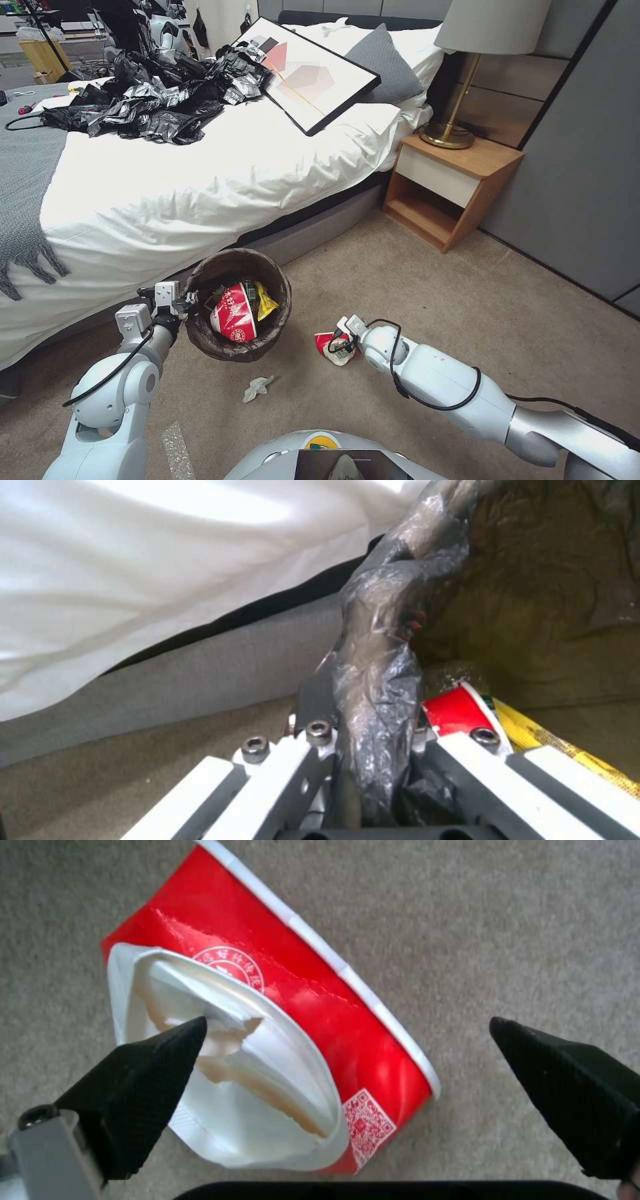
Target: Pick up the trash bin, then pick up the garbage from the floor and place it into the trash bin.
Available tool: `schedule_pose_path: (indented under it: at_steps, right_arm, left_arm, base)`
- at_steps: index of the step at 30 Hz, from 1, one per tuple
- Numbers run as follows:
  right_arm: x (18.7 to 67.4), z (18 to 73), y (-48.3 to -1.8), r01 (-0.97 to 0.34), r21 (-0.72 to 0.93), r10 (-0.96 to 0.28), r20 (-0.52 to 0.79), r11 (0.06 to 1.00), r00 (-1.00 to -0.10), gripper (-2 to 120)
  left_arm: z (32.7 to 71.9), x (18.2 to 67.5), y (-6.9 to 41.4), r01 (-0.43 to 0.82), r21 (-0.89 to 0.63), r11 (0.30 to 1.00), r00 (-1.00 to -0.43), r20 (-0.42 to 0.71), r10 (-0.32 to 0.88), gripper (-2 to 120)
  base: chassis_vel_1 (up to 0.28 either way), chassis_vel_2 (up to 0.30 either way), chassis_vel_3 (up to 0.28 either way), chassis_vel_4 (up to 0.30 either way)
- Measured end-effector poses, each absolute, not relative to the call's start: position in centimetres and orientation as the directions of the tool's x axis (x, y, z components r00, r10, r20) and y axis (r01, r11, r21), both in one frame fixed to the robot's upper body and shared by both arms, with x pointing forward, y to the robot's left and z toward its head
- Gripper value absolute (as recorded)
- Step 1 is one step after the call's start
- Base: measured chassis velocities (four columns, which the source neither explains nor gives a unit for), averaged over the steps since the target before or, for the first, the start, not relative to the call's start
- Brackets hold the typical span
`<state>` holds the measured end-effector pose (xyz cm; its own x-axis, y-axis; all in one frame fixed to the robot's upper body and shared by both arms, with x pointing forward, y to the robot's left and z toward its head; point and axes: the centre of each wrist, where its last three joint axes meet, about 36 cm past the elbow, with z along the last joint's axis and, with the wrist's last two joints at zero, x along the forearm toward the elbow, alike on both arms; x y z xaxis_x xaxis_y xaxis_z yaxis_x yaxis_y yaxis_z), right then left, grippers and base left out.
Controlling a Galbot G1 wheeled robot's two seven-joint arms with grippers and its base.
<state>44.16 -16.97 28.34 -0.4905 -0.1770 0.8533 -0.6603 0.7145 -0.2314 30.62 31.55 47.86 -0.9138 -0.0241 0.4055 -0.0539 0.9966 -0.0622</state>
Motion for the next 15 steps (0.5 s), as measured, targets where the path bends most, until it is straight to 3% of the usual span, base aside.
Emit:
schedule_pose_path:
  at_steps: [15]
  right_arm:
    - [44.7,26.3,-14.8,-0.691,-0.227,-0.198,0.856,0.686,-0.478,100]
  left_arm:
    - [47.9,30.5,31.8,-0.061,-0.062,0.996,-0.914,0.404,-0.031,0]
  base:
    - [0.0,0.0,0.0,0.0]
